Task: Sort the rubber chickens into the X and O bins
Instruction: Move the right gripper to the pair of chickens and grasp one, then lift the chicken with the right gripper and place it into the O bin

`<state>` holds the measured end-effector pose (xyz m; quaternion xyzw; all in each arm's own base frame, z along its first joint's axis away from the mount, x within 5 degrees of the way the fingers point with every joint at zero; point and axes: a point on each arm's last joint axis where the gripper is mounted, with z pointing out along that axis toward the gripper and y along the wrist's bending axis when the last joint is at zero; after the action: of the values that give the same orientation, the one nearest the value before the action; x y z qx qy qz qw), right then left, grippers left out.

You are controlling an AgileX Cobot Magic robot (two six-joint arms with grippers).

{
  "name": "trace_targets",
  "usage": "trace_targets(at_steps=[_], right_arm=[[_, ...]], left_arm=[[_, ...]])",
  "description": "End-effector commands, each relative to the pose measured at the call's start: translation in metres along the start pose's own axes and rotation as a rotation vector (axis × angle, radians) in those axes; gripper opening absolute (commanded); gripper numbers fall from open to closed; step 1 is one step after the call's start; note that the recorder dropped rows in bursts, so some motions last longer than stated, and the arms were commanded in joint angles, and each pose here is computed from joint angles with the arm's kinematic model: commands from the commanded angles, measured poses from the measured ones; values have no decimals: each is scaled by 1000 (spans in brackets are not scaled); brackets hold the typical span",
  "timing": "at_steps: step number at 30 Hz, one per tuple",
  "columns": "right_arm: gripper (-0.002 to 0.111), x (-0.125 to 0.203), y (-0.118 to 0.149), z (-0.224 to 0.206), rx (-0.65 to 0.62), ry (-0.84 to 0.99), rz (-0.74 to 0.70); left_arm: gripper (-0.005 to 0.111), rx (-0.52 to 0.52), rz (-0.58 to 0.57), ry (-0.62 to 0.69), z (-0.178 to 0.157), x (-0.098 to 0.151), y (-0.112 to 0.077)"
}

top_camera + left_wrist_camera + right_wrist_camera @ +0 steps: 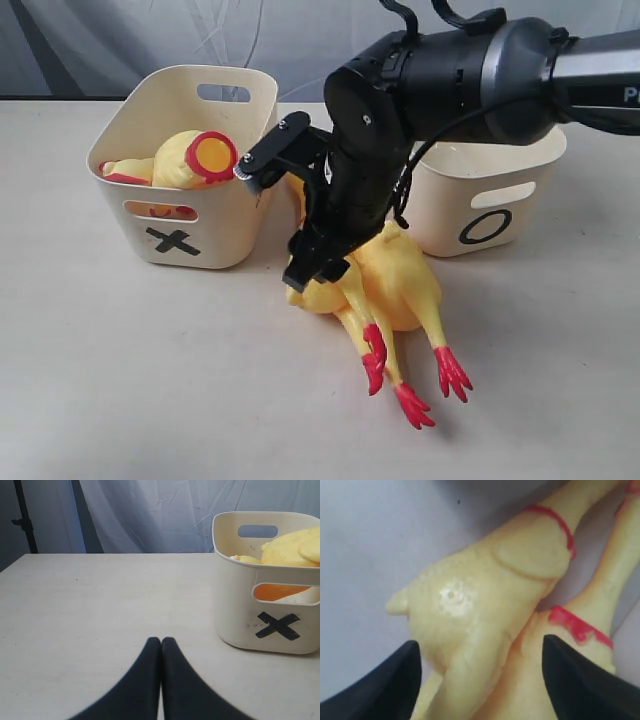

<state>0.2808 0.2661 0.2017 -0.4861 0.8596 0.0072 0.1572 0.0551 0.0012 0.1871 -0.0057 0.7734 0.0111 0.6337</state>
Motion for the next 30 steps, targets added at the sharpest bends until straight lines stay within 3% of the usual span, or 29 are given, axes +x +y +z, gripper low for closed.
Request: trace_targets(at_steps=[1,11,13,15,16,21,30], right_arm=[[65,-3,-2,11,3,-31,20],[64,6,12,76,-91,100,161],[50,13,14,84,-103,166,173],[22,21,14,87,-96,256,143],[2,25,13,86,-85,294,122],[-1,29,7,71,-30,361,118],[-1,16,-5,-10,39,161,127]], left_arm=[[0,2,4,-16,-1,-2,0],[0,2,4,-16,-1,-2,0],[0,2,4,-16,-1,-2,0],[0,2,4,-16,-1,-2,0],[0,2,4,-16,-1,-2,0],[0,2,4,-16,-1,-2,0],[0,2,4,-16,-1,-2,0]])
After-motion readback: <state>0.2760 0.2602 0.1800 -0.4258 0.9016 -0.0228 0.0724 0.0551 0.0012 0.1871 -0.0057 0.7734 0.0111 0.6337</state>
